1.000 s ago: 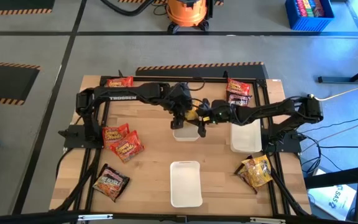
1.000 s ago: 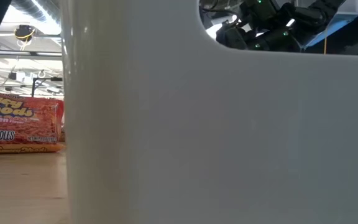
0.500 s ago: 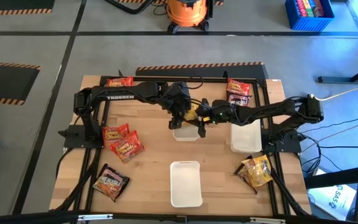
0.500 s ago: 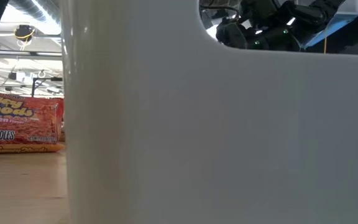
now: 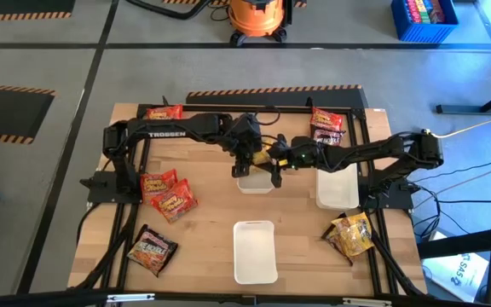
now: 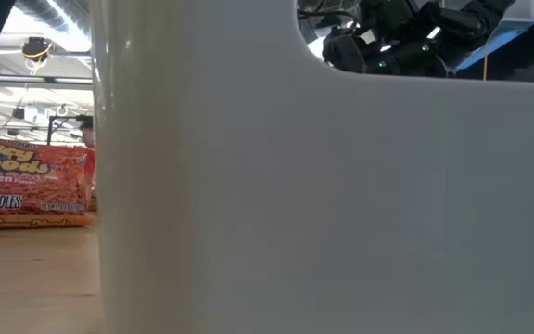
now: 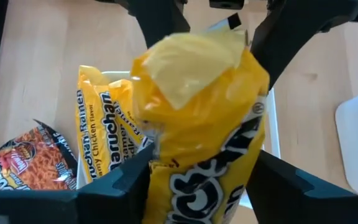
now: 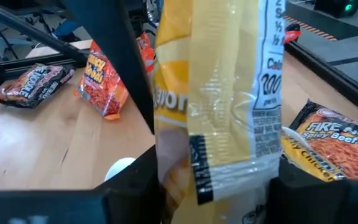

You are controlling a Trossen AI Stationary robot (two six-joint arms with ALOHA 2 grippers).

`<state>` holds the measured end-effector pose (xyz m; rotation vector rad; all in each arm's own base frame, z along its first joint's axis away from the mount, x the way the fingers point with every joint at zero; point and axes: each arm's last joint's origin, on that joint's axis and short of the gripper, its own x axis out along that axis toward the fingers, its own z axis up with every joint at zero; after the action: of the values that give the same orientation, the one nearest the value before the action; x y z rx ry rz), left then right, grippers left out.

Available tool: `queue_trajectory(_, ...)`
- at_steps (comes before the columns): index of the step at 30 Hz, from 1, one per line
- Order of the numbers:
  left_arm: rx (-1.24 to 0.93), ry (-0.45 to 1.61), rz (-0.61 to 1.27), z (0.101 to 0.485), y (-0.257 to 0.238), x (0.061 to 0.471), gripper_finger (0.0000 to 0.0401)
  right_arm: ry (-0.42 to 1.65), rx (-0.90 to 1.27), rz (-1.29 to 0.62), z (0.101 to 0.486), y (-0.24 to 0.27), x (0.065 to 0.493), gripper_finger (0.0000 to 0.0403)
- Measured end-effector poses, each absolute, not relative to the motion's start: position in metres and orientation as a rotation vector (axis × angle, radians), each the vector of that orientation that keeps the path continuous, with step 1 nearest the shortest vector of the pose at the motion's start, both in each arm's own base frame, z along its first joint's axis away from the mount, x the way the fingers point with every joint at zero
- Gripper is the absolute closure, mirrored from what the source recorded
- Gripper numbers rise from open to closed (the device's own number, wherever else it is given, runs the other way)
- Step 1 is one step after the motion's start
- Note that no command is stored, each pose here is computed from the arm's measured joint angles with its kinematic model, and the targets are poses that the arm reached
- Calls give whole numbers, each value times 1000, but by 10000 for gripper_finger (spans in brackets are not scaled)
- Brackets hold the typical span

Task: Sort Maruchan noodles
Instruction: Put the left yellow noodle pack in the top left white bin

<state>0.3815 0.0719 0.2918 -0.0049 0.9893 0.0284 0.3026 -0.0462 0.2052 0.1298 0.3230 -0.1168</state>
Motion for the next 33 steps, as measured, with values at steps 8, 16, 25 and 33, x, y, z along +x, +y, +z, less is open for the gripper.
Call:
queue_trajectory(8, -1, 990, 19, 292, 72, 381, 257, 324, 123, -108, 205, -46, 303, 252)
queue_trajectory(16, -10, 1010, 30, 289, 72, 381, 265, 343, 162, -106, 215, -45, 296, 185)
queue_trajectory(25, -25, 1012, 46, 288, 66, 383, 265, 581, 177, -135, 234, -38, 246, 142)
queue_trajectory(33, -43, 1096, 105, 288, 68, 403, 266, 683, 100, -334, 209, -41, 232, 141)
